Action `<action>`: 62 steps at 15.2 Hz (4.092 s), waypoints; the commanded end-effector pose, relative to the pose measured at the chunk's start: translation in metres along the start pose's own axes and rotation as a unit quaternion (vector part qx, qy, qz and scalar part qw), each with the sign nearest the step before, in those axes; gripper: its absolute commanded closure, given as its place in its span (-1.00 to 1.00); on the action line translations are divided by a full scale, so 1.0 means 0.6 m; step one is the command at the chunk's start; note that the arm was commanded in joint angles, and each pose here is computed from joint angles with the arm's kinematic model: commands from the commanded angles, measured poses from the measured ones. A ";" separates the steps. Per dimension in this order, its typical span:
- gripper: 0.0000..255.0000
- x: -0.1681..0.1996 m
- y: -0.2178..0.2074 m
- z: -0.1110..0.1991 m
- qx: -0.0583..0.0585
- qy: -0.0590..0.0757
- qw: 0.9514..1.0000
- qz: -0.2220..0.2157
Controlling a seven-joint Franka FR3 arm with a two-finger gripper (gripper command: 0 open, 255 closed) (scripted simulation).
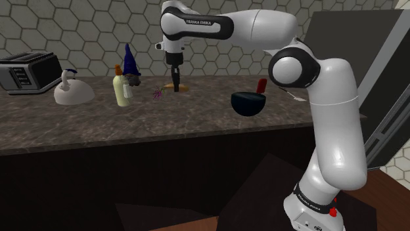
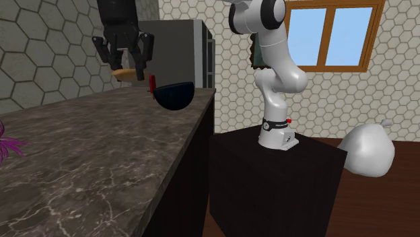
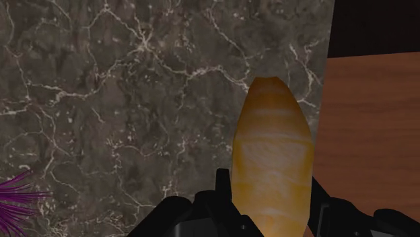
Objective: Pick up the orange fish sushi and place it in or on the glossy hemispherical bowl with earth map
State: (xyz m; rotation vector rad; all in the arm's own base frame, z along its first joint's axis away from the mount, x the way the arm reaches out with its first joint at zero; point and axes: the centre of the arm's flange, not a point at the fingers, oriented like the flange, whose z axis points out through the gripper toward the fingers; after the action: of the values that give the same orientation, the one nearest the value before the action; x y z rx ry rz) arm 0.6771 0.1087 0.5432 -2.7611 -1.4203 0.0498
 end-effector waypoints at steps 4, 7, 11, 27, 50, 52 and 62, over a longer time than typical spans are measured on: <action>1.00 -0.001 -0.003 -0.047 0.000 0.000 1.000 0.000; 1.00 -0.001 -0.005 -0.073 0.000 0.000 1.000 0.000; 1.00 -0.067 -0.008 -0.074 0.000 0.000 1.000 0.000; 1.00 -0.419 -0.023 -0.071 0.000 0.000 1.000 0.000; 1.00 -0.692 -0.030 0.028 0.000 0.000 1.000 0.000; 1.00 -0.691 -0.029 0.046 0.000 0.000 1.000 0.000; -1.00 -0.691 -0.029 0.052 0.000 0.000 1.000 0.000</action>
State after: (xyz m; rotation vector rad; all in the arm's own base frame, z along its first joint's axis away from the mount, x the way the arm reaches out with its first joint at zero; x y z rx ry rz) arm 0.4206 -0.2182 0.5178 -2.7610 -1.4202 0.0503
